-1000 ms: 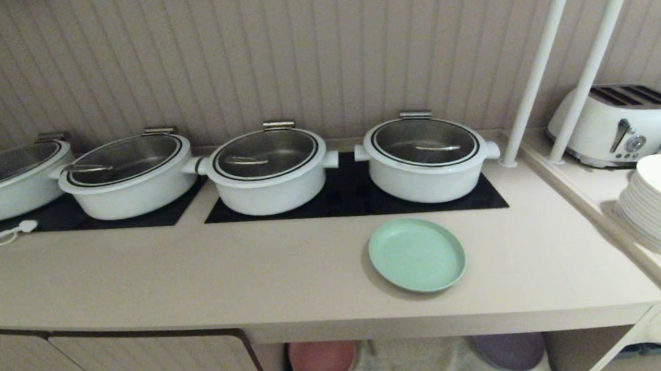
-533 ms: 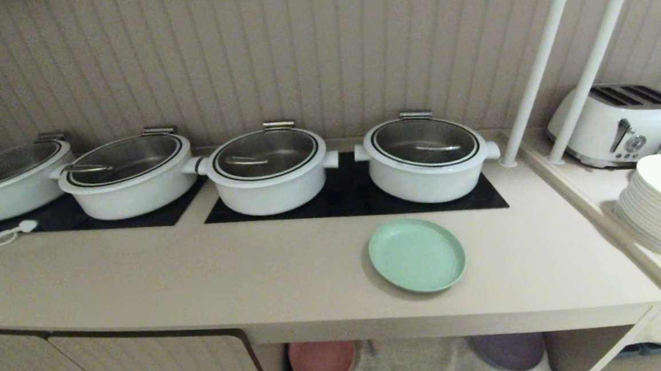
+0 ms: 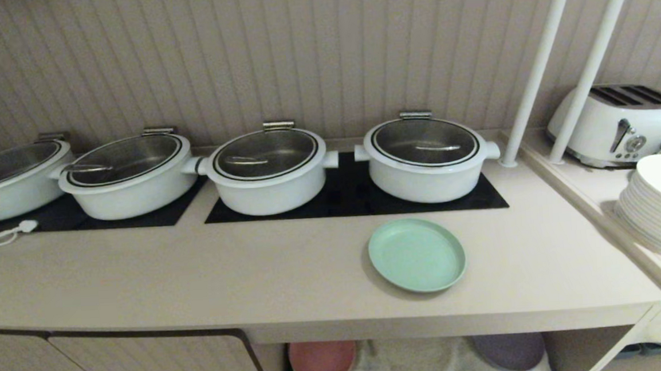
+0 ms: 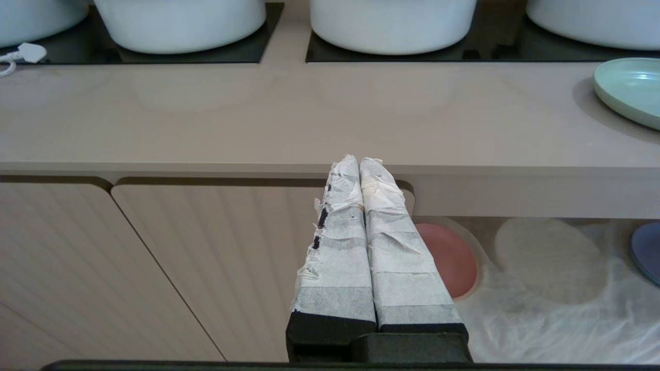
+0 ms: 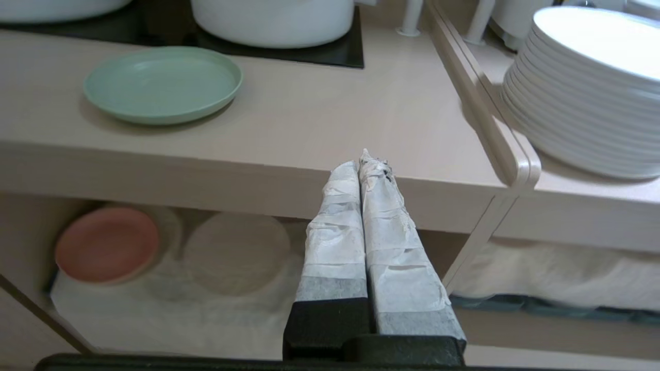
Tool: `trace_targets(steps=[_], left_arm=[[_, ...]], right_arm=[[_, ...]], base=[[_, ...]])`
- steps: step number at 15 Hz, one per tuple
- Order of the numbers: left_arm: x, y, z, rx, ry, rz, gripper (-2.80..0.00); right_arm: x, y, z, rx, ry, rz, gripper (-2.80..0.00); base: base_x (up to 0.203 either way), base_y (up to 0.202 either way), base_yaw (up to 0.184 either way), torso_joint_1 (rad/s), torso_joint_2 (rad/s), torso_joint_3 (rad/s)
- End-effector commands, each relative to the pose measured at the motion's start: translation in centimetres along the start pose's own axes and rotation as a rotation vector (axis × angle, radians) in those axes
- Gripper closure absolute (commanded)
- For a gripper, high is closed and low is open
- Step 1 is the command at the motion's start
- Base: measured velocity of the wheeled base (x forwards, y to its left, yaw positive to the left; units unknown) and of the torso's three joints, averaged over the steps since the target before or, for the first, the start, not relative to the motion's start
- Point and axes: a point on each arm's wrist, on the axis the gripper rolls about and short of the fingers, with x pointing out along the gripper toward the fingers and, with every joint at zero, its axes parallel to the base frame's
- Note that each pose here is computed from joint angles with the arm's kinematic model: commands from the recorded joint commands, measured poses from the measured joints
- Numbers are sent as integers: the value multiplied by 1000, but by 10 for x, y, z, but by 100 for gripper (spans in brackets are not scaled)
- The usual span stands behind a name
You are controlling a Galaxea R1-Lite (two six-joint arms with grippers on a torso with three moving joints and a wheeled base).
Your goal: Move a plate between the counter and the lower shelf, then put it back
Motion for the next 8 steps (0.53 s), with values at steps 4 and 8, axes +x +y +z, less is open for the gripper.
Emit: trace_targets(steps=[4, 8], left_arm=[[0, 0, 0, 0, 0, 0, 0], [0, 0, 0, 0, 0, 0, 0]], right_arm=[[0, 0, 0, -27, 0, 3, 0], [0, 0, 1, -27, -2, 3, 0]], base=[[0, 0, 0, 0, 0, 0], [0, 0, 0, 0, 0, 0]])
